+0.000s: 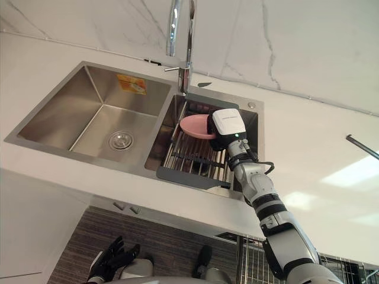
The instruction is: Walk over to the sink, pick up the cup, carry it to the dishwasher, place the cup inside the dishwasher, then close the dishwasher door
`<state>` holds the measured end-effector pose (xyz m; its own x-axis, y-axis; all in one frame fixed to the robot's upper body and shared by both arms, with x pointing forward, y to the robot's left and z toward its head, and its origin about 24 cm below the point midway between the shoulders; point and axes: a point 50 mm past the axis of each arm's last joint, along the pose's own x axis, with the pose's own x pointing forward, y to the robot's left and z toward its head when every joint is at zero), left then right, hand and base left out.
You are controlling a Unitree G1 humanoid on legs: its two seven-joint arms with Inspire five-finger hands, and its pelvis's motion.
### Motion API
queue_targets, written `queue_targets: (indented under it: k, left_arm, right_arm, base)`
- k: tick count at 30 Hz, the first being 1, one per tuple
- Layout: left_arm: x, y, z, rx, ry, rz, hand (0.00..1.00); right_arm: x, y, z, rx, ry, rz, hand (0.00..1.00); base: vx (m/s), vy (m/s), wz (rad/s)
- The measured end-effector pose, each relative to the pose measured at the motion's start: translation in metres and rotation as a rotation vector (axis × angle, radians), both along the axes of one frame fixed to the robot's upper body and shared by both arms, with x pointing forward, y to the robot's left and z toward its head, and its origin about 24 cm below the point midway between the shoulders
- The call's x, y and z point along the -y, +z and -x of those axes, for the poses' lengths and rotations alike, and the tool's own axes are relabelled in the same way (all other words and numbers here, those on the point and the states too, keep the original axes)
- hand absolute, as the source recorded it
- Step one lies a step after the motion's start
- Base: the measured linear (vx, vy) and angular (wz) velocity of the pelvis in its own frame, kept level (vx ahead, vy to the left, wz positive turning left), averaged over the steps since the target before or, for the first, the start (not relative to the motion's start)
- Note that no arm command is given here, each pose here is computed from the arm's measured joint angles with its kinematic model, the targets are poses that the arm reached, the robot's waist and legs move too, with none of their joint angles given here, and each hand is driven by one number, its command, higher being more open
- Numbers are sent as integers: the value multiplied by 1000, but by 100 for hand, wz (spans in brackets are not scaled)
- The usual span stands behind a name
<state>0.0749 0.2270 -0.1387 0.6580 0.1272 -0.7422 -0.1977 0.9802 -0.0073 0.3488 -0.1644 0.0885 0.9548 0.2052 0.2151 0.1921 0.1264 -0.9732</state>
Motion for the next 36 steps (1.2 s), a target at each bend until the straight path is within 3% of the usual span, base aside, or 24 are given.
queue_targets:
  k: [14, 23, 28, 36]
  left_arm:
    - [0, 1, -3, 11, -1, -1, 100]
    - [1, -1, 2, -3, 16, 0, 100]
    - [1, -3, 5, -12, 20, 0, 100]
    - [2, -8, 15, -65, 30, -18, 100]
  right_arm:
    - [-6, 9, 1, 46, 44, -13, 0]
    - [-20, 42, 37, 213, 185, -184, 0]
    - [-15, 65, 56, 318, 215, -268, 0]
    - [-7, 40, 83, 239, 226, -313, 0]
  base:
    - [2, 19, -5]
    - [26, 30, -17]
    - [-22, 23, -14]
    - [-52, 0, -9]
